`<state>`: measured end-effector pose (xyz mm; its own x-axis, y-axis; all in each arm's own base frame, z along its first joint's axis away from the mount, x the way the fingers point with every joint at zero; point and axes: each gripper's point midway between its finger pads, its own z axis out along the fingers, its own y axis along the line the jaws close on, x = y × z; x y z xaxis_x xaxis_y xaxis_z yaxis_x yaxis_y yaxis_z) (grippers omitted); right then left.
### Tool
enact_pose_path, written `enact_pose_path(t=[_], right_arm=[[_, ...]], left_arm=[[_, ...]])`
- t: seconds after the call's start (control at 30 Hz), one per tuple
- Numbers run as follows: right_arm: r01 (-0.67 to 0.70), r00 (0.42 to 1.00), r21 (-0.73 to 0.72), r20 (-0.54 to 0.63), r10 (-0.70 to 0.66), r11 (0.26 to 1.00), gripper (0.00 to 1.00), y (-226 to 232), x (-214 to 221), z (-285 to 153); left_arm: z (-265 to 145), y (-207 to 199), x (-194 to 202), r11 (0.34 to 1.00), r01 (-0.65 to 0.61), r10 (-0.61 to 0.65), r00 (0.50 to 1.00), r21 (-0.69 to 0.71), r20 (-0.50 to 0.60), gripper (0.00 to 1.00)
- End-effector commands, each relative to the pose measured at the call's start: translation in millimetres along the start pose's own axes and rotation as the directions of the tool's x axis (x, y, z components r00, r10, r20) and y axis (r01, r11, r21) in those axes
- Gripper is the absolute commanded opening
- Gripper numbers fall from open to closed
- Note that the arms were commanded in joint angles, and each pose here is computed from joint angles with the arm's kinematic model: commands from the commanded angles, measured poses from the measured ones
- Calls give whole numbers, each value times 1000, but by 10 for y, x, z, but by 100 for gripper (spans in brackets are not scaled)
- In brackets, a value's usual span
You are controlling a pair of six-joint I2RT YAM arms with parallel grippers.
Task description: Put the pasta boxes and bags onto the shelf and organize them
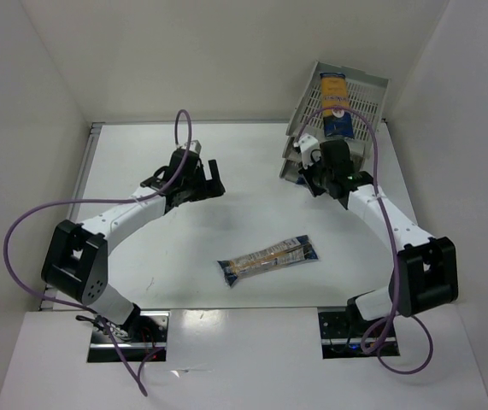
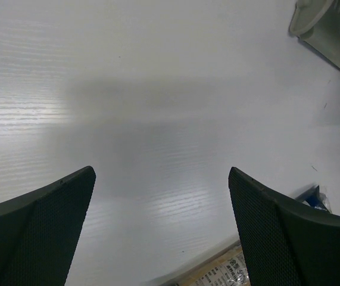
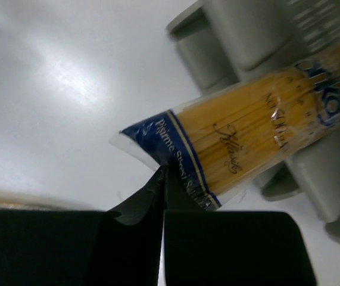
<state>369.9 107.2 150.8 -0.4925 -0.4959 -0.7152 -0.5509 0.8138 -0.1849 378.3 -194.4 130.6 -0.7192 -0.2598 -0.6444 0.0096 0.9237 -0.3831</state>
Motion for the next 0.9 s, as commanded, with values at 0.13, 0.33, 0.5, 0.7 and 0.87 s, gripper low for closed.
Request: enact_pose_path(t=[0.13,0.33,0.5,0.7,0.87], right_arm=[[-22,989,305,145,-23,952,0,-875,-417,142],[31,987,354,134,-84,935,0,-993,-413,283],[13,981,445,167,-97,895,0,-1192,-541,285],[-33,975,501,205,-82,865,0,-1348,-693,289],[-50,969,440,240,-64,897,0,-1204,-911,192]], left_arm=[[-55,50,-235,1000,1,-1,997,-4,83,100],[9,134,-248,1000,13,-11,997,-22,81,100],[54,174,-260,999,19,-16,997,-33,77,100],[72,99,-285,1000,-12,12,997,6,76,100],[42,-63,-175,969,-205,202,979,138,34,100]])
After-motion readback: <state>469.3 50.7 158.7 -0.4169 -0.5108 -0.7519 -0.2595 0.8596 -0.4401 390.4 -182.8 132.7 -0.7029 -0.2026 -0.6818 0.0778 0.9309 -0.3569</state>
